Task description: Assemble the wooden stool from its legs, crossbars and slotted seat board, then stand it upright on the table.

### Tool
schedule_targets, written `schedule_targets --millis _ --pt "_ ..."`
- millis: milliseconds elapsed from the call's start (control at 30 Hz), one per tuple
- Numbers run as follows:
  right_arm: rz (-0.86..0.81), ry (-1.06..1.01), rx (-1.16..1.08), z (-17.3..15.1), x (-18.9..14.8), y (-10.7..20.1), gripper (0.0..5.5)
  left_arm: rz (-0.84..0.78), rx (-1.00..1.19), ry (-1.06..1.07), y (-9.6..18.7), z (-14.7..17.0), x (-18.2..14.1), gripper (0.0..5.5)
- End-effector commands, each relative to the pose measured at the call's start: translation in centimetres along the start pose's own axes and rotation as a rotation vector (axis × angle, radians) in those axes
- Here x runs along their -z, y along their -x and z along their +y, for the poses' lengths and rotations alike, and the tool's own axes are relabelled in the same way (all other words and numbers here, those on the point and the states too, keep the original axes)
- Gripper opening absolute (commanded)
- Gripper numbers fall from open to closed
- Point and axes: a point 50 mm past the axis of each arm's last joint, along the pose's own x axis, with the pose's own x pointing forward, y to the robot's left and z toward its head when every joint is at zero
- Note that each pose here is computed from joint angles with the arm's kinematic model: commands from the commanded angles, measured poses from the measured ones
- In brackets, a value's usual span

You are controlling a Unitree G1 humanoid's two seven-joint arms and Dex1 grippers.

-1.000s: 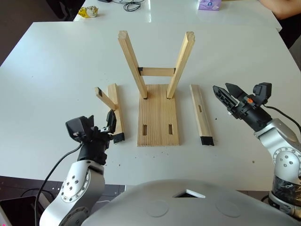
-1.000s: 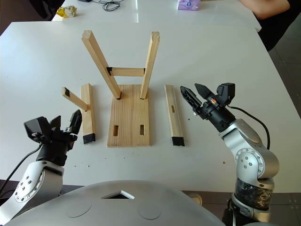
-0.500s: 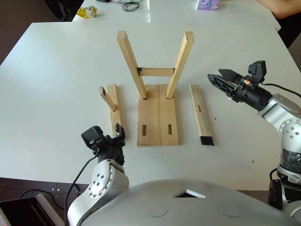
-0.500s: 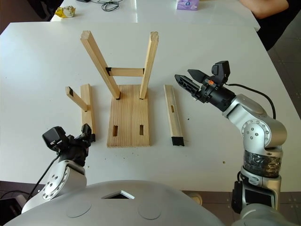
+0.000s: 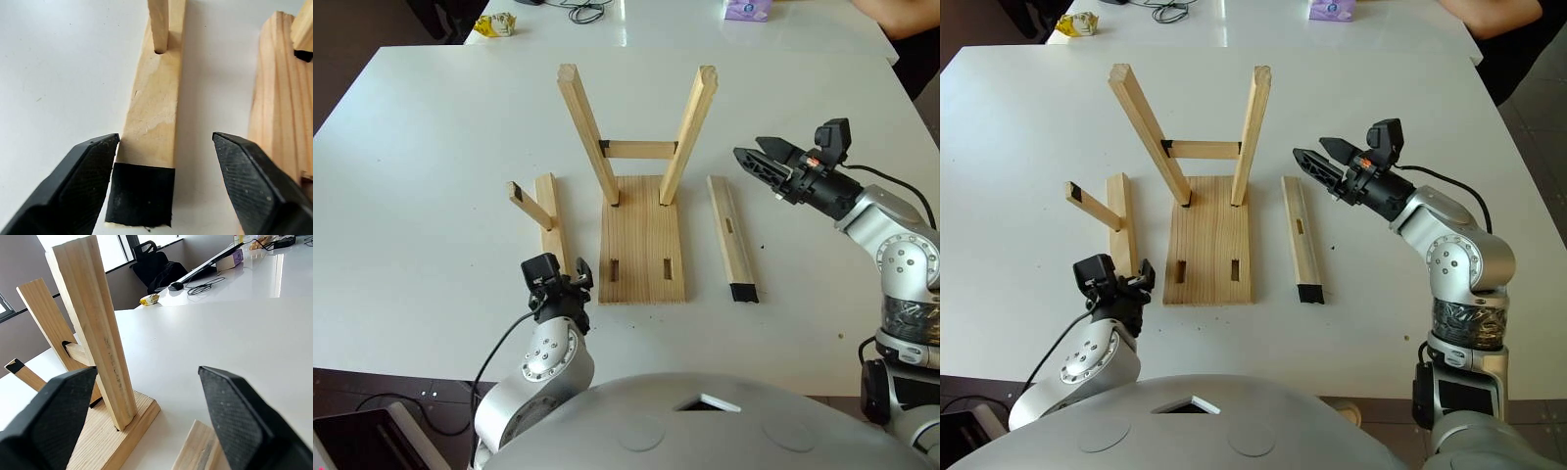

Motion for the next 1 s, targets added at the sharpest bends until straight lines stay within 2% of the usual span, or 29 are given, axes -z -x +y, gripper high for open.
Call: schedule_targets --millis 33,533,900,1000 --pt "-0.018 -0.004 0.035 0.0 0.6 0.4 3.81 0.011 0.013 -0.068 -0.2 0.7 0.1 3.55" --pt "-0.039 -0.027 0.068 0.6 1.3 0.6 3.81 0.117 0.109 -0.189 -1.3 2.8 1.2 3.55" --pt "-0.037 -0.025 0.054 0.7 1.2 0.3 3.81 0.147 0.139 -0.233 -1.7 2.8 2.2 2.03" --pt "-0.028 -0.022 0.04 0.7 0.9 0.1 3.81 0.149 0.123 -0.223 -1.3 2.9 2.6 2.02"
